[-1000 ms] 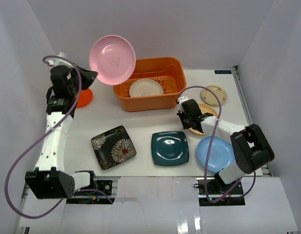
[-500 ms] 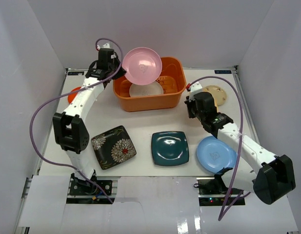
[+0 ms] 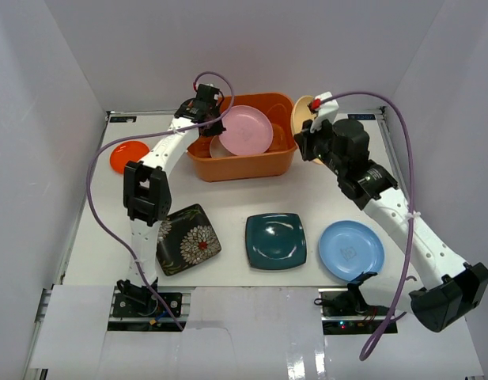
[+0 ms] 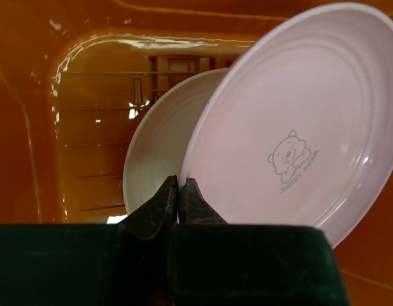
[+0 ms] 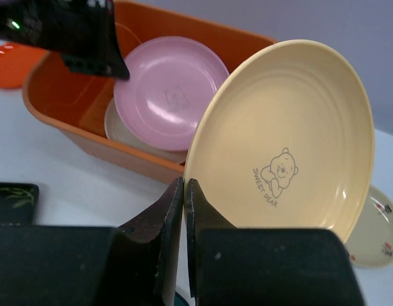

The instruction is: Place the plates into the plastic bin on the countertop

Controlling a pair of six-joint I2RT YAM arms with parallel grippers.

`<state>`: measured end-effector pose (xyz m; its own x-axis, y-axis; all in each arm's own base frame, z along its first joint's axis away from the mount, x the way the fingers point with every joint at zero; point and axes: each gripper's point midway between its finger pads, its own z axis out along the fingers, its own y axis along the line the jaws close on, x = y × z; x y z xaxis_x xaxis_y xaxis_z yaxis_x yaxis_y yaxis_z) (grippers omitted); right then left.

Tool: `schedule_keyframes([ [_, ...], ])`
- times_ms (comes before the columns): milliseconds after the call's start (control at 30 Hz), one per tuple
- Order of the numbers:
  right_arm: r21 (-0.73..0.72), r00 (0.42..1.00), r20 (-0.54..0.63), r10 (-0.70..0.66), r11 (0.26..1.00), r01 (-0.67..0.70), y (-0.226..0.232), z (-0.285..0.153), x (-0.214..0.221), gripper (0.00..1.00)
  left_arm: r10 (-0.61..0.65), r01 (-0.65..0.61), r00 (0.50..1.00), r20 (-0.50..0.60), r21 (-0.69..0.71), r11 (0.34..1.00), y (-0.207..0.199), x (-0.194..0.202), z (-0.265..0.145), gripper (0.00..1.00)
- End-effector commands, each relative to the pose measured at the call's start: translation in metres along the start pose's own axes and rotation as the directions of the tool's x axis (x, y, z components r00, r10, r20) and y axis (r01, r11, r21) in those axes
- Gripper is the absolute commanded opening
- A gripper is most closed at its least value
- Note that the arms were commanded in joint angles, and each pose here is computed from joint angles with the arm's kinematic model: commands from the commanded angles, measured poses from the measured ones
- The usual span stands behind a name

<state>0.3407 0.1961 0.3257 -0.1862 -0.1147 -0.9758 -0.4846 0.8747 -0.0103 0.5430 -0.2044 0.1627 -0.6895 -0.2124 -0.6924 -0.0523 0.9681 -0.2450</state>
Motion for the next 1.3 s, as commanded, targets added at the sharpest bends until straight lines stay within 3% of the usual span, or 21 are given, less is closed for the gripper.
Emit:
schedule_keyframes([
  [0,-0.088,0.992,0.128,0.000,0.996,0.012,0.019,0.004,-0.058,0.08,0.016,-0.016,0.998,0.064,0.004,1.000,-0.002,-0.026,-0.019,0.13],
  [133,-0.091,0.991,0.131,0.008,0.996,0.003,0.033,0.029,-0.073,0.08,0.029,-0.031,0.998,0.051,0.038,0.999,-0.007,-0.022,-0.015,0.40],
  [167,-0.101,0.991,0.137,0.008,0.995,0.006,0.039,0.034,-0.076,0.08,0.031,-0.034,0.998,0.061,0.052,0.998,-0.010,-0.026,-0.019,0.52],
  [233,-0.117,0.992,0.129,0.006,0.993,0.010,0.048,0.051,-0.077,0.08,0.024,-0.032,0.996,0.086,0.100,0.995,-0.020,-0.036,-0.028,0.62],
  [400,-0.154,0.993,0.119,0.000,0.988,0.019,0.073,0.083,-0.079,0.08,-0.039,-0.024,0.969,0.244,0.250,0.968,-0.051,-0.090,-0.098,0.87],
  [467,-0.166,0.992,0.119,-0.028,0.985,0.048,0.078,0.095,-0.077,0.08,-0.061,-0.018,0.954,0.292,0.259,0.966,-0.049,-0.101,-0.123,0.89],
  [500,-0.172,0.992,0.124,-0.028,0.984,0.049,0.080,0.100,-0.077,0.08,-0.092,-0.024,0.922,0.377,0.293,0.956,-0.052,-0.122,-0.164,0.89],
  [567,-0.205,0.994,0.106,-0.036,0.977,0.057,0.088,0.115,-0.068,0.08,-0.127,-0.009,0.881,0.455,0.286,0.958,-0.042,-0.134,-0.199,0.89],
  [600,-0.213,0.994,0.097,-0.042,0.975,0.062,0.091,0.121,-0.063,0.08,-0.153,-0.010,0.847,0.509,0.304,0.953,-0.034,-0.134,-0.231,0.89],
  [700,-0.255,0.996,0.058,-0.063,0.964,0.075,0.106,0.147,-0.042,0.08,-0.192,-0.008,0.798,0.571,0.329,0.944,-0.019,-0.124,-0.274,0.85],
  [733,-0.275,0.997,0.010,-0.079,0.958,0.079,0.114,0.162,-0.020,0.08,-0.204,-0.005,0.808,0.552,0.353,0.936,-0.011,-0.101,-0.285,0.81],
  [800,-0.286,0.995,0.006,-0.100,0.953,0.098,0.121,0.176,-0.021,0.08,-0.203,-0.023,0.849,0.488,0.417,0.909,-0.014,-0.068,-0.288,0.79],
  [833,-0.297,0.989,-0.050,-0.139,0.948,0.118,0.128,0.191,0.005,0.08,-0.216,0.003,0.881,0.421,0.452,0.892,-0.010,-0.036,-0.285,0.78],
  [933,-0.265,0.972,-0.094,-0.214,0.947,0.182,0.133,0.219,0.027,0.08,-0.196,0.042,0.950,0.243,0.525,0.850,-0.009,0.036,-0.268,0.78],
  [1100,-0.234,0.966,-0.153,-0.210,0.957,0.172,0.132,0.234,0.051,0.08,-0.152,0.054,0.983,0.103,0.629,0.775,-0.013,0.097,-0.284,0.79],
  [1167,-0.214,0.969,-0.147,-0.198,0.963,0.165,0.129,0.232,0.045,0.15,-0.120,0.040,0.989,0.084,0.636,0.771,-0.014,0.107,-0.284,0.80],
  [1200,-0.188,0.972,-0.131,-0.194,0.968,0.168,0.124,0.228,0.034,0.29,-0.101,0.026,0.992,0.081,0.639,0.768,-0.015,0.111,-0.284,0.80],
  [1267,-0.163,0.972,-0.116,-0.205,0.969,0.184,0.118,0.222,0.023,0.39,-0.078,0.022,0.995,0.058,0.647,0.763,-0.019,0.120,-0.282,0.80],
])
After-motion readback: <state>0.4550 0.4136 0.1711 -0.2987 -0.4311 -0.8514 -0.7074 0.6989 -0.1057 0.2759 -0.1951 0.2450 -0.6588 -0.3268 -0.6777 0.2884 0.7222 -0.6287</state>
